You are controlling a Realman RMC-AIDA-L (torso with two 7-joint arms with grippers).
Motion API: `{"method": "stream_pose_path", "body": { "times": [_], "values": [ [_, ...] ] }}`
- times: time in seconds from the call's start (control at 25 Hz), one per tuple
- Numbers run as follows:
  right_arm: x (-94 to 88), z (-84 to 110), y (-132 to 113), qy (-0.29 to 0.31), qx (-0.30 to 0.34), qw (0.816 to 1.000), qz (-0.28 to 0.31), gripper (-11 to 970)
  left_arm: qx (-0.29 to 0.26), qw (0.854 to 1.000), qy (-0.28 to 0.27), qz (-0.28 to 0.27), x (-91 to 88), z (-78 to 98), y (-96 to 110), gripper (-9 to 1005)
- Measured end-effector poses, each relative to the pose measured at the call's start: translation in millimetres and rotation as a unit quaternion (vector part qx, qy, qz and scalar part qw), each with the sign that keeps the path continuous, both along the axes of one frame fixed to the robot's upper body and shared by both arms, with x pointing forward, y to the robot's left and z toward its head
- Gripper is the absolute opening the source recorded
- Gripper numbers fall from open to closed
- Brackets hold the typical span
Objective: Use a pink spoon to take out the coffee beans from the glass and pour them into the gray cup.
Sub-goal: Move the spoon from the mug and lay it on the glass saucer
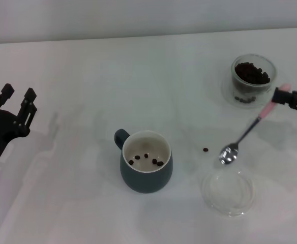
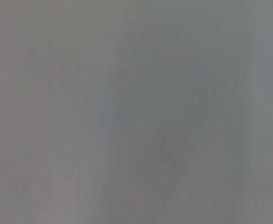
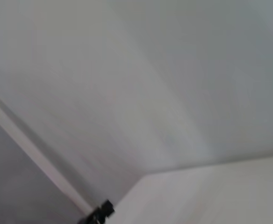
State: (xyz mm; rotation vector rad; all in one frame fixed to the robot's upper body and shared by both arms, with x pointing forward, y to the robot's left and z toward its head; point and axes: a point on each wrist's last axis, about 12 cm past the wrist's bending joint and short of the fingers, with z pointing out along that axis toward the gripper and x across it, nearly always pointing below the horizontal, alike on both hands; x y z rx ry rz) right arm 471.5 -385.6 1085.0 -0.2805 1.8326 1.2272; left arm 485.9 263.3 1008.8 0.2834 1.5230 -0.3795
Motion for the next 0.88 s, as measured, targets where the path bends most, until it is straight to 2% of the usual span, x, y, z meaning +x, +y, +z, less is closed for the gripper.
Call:
{"method": "stream_pose_path", "body": {
  "times": [0.2, 0.52, 0.88],
  "values": [
    [-5.6, -6.8, -1, 0.024, -0.024, 0.999, 0.016, 158, 0.000, 1.000, -0.001, 0.001, 1.1, 0.7, 1, 489],
    [-4.6, -18.8, 10, 0.054, -0.052, 0.996, 0.039, 162, 0.000, 1.000, -0.002, 0.003, 1.5, 1.0, 1, 488],
    [-2.9, -27.2, 12, 0.071, -0.077, 0.994, 0.034, 166, -0.001, 1.000, -0.002, 0.003, 1.6, 1.0, 1, 489]
  ]
}}
